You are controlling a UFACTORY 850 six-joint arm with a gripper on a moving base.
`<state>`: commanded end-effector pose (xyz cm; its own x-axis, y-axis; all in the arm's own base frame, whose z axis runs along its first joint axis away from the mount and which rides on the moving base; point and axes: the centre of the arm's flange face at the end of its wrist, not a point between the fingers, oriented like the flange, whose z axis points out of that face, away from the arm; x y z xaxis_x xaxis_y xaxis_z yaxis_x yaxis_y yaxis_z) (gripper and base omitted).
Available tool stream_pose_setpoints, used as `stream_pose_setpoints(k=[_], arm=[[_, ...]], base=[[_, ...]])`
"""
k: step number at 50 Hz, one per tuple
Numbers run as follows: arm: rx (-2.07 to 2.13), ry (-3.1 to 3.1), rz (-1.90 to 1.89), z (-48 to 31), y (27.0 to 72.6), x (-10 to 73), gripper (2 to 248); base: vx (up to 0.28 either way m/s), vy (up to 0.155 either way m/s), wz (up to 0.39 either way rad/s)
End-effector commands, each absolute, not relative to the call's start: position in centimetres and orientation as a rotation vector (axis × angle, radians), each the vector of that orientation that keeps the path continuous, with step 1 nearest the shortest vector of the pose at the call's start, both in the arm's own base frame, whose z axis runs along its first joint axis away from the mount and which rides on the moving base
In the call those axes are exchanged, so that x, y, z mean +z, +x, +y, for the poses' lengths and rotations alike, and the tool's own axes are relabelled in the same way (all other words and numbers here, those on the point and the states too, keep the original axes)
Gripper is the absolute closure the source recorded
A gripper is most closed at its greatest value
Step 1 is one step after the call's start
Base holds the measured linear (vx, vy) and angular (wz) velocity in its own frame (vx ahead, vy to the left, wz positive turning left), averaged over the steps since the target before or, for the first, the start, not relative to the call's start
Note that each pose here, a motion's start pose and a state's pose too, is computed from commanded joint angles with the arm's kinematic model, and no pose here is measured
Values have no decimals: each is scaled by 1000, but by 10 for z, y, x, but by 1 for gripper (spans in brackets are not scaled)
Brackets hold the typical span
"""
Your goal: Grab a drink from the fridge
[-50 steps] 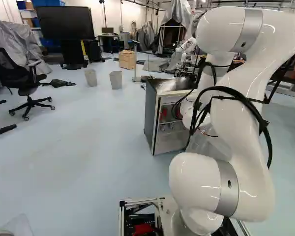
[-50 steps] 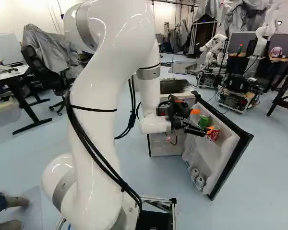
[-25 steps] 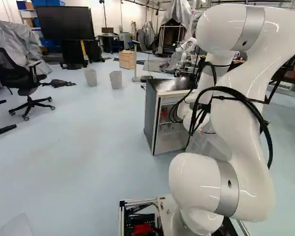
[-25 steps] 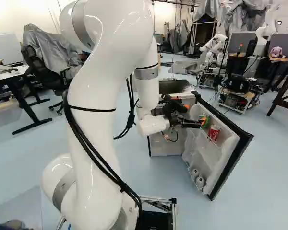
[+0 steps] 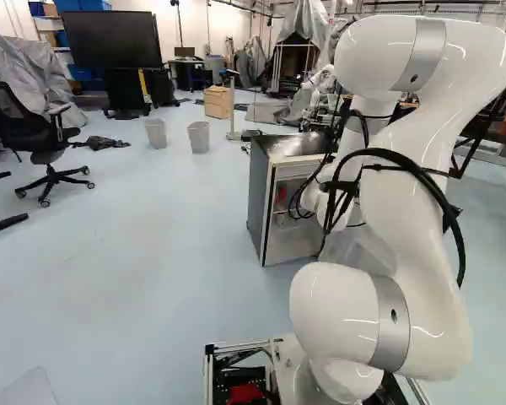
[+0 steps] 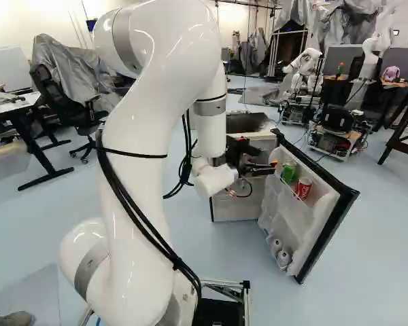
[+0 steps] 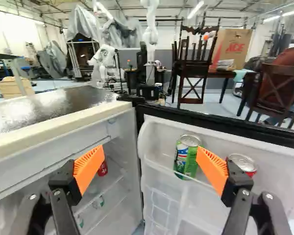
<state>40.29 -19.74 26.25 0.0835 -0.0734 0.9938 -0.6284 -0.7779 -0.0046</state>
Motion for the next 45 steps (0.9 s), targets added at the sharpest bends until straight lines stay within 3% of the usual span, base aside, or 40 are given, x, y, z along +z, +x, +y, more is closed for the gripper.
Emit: stream_pose_setpoints(k=[45], arm=[[1905,2316,-270,-164,425,212,3]], base=[[0,0,0]])
